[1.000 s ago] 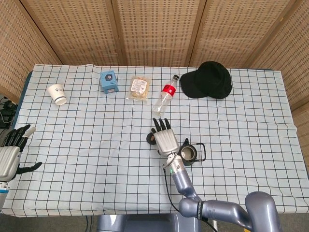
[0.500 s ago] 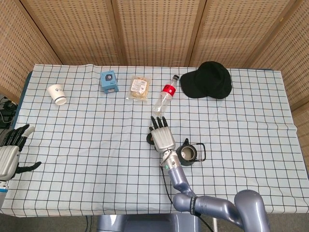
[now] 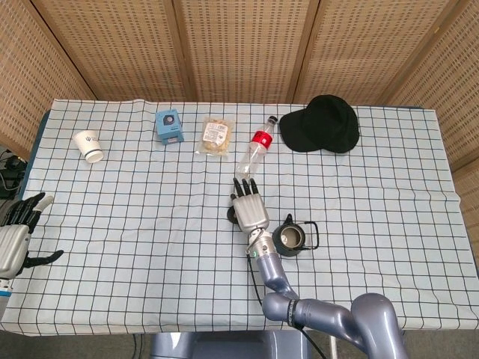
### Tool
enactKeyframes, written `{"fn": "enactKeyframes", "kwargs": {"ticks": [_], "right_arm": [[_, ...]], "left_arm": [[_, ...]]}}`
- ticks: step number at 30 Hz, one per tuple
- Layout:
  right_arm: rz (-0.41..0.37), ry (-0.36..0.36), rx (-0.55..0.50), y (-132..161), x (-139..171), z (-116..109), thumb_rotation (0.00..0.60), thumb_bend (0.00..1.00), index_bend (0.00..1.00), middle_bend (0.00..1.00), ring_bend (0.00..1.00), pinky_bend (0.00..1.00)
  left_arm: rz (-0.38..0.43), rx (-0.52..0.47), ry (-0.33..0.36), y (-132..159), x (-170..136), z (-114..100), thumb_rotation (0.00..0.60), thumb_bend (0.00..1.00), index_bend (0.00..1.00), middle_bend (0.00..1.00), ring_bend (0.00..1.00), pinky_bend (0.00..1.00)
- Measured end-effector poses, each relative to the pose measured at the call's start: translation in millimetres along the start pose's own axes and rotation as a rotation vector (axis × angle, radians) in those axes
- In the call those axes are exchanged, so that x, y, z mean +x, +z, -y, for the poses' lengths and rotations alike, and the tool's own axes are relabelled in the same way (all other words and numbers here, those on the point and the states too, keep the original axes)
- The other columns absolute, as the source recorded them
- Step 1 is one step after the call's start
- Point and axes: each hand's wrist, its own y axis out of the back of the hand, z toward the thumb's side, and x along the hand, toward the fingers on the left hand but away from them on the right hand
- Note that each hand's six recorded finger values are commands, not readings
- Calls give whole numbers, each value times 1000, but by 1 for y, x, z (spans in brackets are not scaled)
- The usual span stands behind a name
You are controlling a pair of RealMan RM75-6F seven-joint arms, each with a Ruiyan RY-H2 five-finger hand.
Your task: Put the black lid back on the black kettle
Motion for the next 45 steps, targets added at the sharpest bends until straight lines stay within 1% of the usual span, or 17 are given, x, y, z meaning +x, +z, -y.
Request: {"fn": "enactKeyframes", "kwargs": {"ticks": [9,17,26,35,38,45], "right_arm": [[-7,-6,-2,3,2,0,600,407,499,131,0,0],[-18,-15,-11,8,7,-2,600,426,509,135,0,0],[-18,-65,-28,6,19,-24,600,426,504,135,0,0],[0,-108,-12,-7,34,-45,600,425,499,132,0,0],[9,-115,-4,-13,43,-50,600,425,498,131,0,0],[13,-127,8,-26,74,-64,600,425,498,126,0,0]], "left_arm": [[3,-10,-8,0,0,1,600,107,0,0,0,0],[7,-14,-8,1,-1,0,600,106,0,0,0,0],[13,-16,-11,3,-1,1,600,107,0,0,0,0],[20,-11,0,6,-3,-1,600,106,0,0,0,0],[25,-14,2,8,-4,-1,600,106,0,0,0,0],[47,-9,4,15,-9,-1,600,106,0,0,0,0]]}}
